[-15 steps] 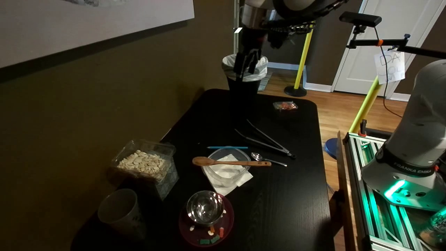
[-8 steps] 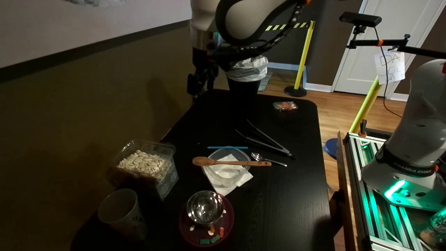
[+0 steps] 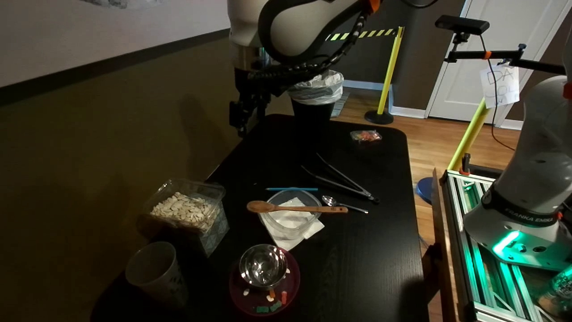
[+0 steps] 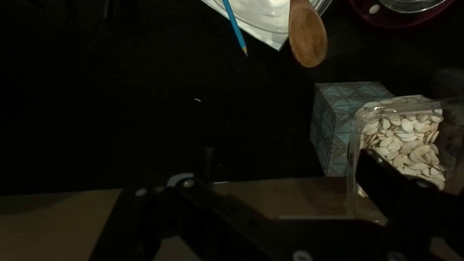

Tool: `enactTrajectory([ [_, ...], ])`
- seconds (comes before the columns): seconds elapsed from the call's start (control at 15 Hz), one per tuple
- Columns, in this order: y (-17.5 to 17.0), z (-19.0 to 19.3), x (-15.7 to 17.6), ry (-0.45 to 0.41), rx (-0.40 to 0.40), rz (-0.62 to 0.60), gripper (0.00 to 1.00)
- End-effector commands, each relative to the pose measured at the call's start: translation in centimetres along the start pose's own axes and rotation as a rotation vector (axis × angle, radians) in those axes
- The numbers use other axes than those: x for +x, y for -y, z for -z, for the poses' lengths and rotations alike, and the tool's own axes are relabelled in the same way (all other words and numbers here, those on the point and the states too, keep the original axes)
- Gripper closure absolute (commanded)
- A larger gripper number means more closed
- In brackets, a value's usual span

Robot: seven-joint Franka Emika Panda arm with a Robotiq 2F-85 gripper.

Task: Remove the lunchbox from the box and put it on the table

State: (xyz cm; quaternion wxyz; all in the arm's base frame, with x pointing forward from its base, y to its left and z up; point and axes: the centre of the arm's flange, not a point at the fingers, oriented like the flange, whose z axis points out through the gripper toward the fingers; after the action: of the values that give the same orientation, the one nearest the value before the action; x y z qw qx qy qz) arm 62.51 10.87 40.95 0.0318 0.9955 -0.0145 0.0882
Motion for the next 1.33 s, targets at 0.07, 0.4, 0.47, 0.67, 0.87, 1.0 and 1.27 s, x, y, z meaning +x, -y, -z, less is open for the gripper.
enactTrajectory([
  [0.07,2.1,-1.6,1.5,-0.042,0.032,-0.124,0.00],
  [0.4,7.8,-5.4,5.5,-0.049,0.077,-0.114,0.00],
  [0.47,9.0,-6.1,6.1,-0.049,0.081,-0.097,0.00],
  [0.67,11.6,-9.3,8.3,-0.034,0.077,-0.036,0.00],
  [0.87,12.0,-12.2,10.4,-0.011,0.069,-0.020,0.00],
  [1.0,11.3,-14.0,11.4,0.023,0.066,-0.018,0.00],
  [1.27,10.1,-16.6,12.4,0.084,0.072,-0.036,0.25],
])
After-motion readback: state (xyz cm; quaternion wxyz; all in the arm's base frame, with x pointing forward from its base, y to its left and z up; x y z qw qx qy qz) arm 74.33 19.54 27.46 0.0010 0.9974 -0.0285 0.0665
